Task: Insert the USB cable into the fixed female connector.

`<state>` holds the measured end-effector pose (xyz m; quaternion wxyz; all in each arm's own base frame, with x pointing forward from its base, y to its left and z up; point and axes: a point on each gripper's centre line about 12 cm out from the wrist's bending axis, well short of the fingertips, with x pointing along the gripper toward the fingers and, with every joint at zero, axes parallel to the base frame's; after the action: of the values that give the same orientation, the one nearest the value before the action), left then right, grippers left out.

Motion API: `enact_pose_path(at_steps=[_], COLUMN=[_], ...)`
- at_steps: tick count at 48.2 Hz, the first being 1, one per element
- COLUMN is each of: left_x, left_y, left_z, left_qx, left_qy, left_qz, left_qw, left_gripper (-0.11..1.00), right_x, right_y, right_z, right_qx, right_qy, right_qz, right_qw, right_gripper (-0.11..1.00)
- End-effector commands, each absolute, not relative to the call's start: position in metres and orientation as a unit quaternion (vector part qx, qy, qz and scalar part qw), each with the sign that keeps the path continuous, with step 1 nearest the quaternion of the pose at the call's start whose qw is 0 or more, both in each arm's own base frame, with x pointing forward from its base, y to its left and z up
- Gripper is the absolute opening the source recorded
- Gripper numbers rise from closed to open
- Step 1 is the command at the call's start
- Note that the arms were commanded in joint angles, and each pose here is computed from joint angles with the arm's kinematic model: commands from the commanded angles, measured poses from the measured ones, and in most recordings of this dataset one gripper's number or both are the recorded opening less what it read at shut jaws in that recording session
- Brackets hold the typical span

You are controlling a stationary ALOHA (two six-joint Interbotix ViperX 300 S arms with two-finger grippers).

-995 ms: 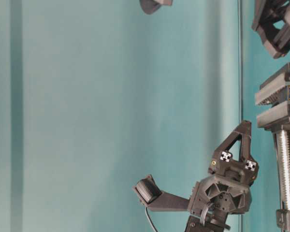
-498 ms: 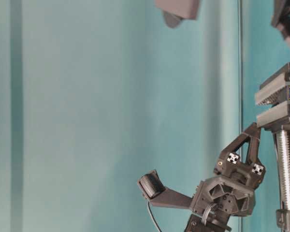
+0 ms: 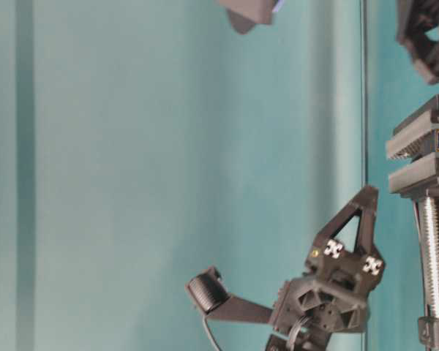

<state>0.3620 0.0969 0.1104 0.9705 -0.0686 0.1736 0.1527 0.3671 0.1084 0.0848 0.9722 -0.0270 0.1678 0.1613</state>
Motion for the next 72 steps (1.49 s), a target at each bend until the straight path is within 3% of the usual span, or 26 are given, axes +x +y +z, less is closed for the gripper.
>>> enact_pose_path(at_steps=[1,8,10,14,16,37,53,64,72], left_x=[0.361,0.357,0.356,0.356,0.356,0.333,0.295,0.273,0.248], left_y=[0.097,0.096,0.095,0.094,0.094,0.085,0.053,0.043,0.034], left_z=[0.128,0.132,0.133,0.136,0.138,0.148,0.177,0.189,0.21], left_qx=[-0.058,-0.057,-0.056,-0.056,-0.054,-0.035,-0.037,-0.104,-0.133], left_qy=[0.151,0.146,0.144,0.141,0.138,0.134,0.096,0.12,0.084], left_qz=[0.151,0.15,0.149,0.148,0.147,0.141,0.105,0.101,0.09], left_qw=[0.975,0.976,0.977,0.977,0.978,0.98,0.989,0.982,0.983], left_gripper=[0.24,0.59,0.7,0.9,0.95,0.94,0.96,0.99,0.99], right_x=[0.372,0.373,0.373,0.372,0.373,0.376,0.374,0.373,0.373], right_y=[0.109,0.109,0.109,0.11,0.11,0.107,0.108,0.11,0.112], right_z=[0.09,0.088,0.087,0.084,0.083,0.066,0.064,0.06,0.059], right_qx=[-0.022,-0.016,-0.015,-0.015,-0.012,0.024,0.023,0.019,0.02], right_qy=[0.156,0.157,0.158,0.157,0.154,0.124,0.127,0.146,0.148], right_qz=[0.16,0.158,0.157,0.158,0.158,0.145,0.145,0.148,0.149], right_qw=[0.975,0.975,0.975,0.975,0.975,0.981,0.981,0.978,0.978], right_gripper=[0.29,0.69,0.71,0.65,0.63,0.64,0.63,0.63,0.63])
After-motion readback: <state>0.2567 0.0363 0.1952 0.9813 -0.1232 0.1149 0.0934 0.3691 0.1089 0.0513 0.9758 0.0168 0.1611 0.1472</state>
